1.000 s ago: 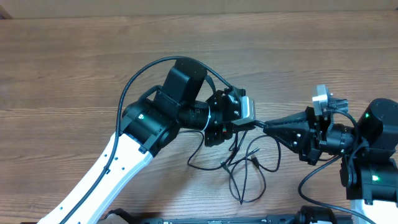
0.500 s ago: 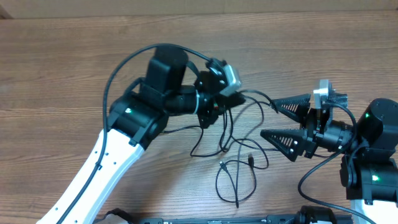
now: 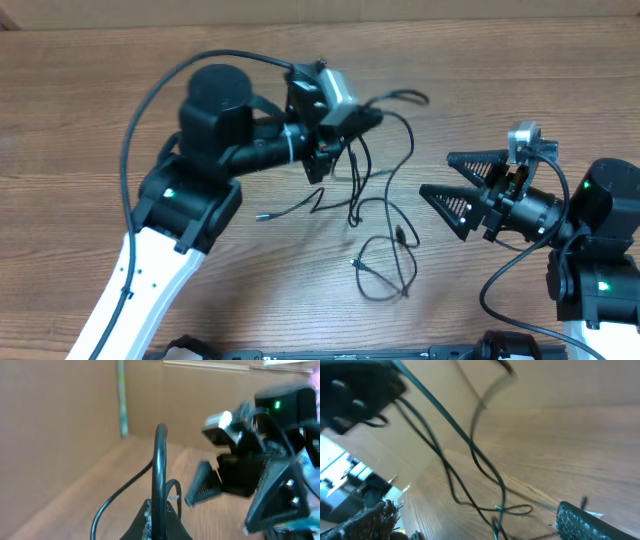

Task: Untangle cables

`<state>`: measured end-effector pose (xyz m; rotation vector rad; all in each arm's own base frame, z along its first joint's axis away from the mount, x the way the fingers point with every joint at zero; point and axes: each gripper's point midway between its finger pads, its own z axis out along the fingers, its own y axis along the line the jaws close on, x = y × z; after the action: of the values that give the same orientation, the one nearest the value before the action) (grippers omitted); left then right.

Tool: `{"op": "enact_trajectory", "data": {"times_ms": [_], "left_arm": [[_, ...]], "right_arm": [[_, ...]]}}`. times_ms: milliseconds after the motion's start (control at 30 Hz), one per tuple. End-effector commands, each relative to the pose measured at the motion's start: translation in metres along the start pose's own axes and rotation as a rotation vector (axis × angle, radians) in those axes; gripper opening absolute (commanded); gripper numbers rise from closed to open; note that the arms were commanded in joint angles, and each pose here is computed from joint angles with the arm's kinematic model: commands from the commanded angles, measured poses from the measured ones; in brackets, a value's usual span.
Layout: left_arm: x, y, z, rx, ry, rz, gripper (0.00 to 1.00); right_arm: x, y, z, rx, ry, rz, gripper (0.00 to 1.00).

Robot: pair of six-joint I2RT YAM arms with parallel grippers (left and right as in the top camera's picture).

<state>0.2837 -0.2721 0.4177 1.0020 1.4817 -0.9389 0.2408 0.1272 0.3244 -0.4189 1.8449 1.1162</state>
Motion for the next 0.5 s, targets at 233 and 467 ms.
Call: {"op": "enact_trajectory", "data": {"times_ms": [233, 467], "left_arm": [[-0.022, 0.060, -0.047, -0.305, -0.064, -0.124, 0.04], [0.009, 0.090, -0.072, -0.435, 0.016, -0.267, 0.48]], "right_arm": [[0.004, -0.018, -0.002, 0.115, 0.000, 0.041, 1.00], [0.004, -0.020, -0.003, 0.129, -0.001, 0.044, 1.00]]}}
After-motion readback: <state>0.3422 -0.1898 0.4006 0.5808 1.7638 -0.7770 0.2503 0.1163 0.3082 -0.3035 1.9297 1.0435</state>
